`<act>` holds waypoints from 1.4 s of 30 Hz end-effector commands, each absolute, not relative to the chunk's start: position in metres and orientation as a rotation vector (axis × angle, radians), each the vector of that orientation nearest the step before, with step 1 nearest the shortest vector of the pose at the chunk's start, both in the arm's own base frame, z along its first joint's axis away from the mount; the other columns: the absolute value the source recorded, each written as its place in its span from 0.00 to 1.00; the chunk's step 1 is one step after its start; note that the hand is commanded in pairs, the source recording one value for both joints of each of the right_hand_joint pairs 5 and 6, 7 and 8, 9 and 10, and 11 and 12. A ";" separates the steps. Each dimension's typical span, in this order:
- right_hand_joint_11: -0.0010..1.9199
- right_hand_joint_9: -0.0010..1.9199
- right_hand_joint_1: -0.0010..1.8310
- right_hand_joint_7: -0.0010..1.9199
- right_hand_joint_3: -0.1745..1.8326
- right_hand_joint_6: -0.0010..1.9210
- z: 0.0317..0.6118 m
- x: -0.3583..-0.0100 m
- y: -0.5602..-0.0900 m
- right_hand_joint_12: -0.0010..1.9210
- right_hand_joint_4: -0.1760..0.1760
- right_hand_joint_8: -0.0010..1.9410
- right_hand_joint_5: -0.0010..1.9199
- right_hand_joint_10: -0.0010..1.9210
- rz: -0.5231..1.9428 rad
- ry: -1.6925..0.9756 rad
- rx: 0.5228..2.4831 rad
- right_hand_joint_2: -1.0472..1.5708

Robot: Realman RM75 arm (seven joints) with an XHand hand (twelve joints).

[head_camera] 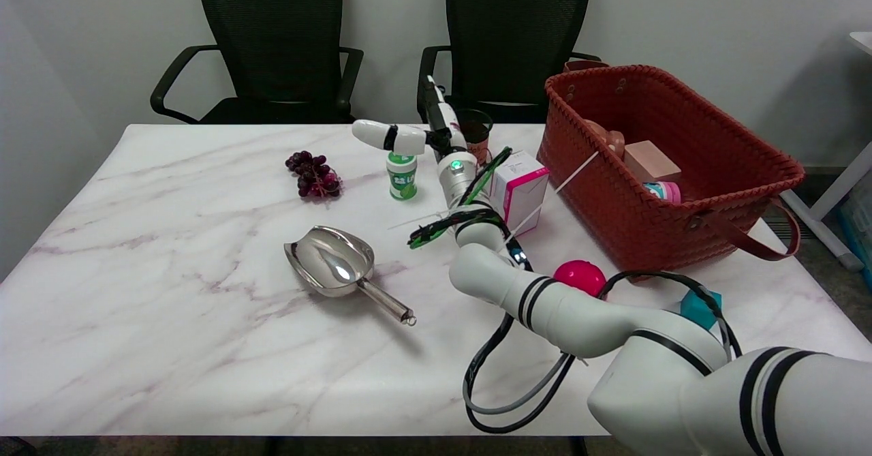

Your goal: Pick up the green gum jar.

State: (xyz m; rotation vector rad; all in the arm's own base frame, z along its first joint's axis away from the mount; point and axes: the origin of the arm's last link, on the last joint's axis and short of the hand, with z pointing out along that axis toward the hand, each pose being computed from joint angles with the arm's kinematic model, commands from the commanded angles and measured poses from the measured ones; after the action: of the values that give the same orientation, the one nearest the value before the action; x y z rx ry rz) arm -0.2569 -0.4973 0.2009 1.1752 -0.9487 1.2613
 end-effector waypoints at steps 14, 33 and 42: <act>0.00 0.00 0.57 0.02 0.34 0.00 0.201 -0.280 -0.504 0.00 0.50 0.02 0.00 0.00 1.200 -1.053 1.096 0.37; 0.00 0.01 0.61 0.03 0.25 0.00 0.199 -0.289 -0.505 0.00 0.50 0.03 0.00 0.01 1.131 -1.078 1.083 0.41; 0.00 0.04 0.63 0.04 0.17 0.00 0.197 -0.293 -0.506 0.00 0.50 0.04 0.00 0.04 1.093 -1.080 1.088 0.50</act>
State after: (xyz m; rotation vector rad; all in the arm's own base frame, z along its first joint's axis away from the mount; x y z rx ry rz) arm -0.2868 -0.5047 0.1997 1.0876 -1.0685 1.1499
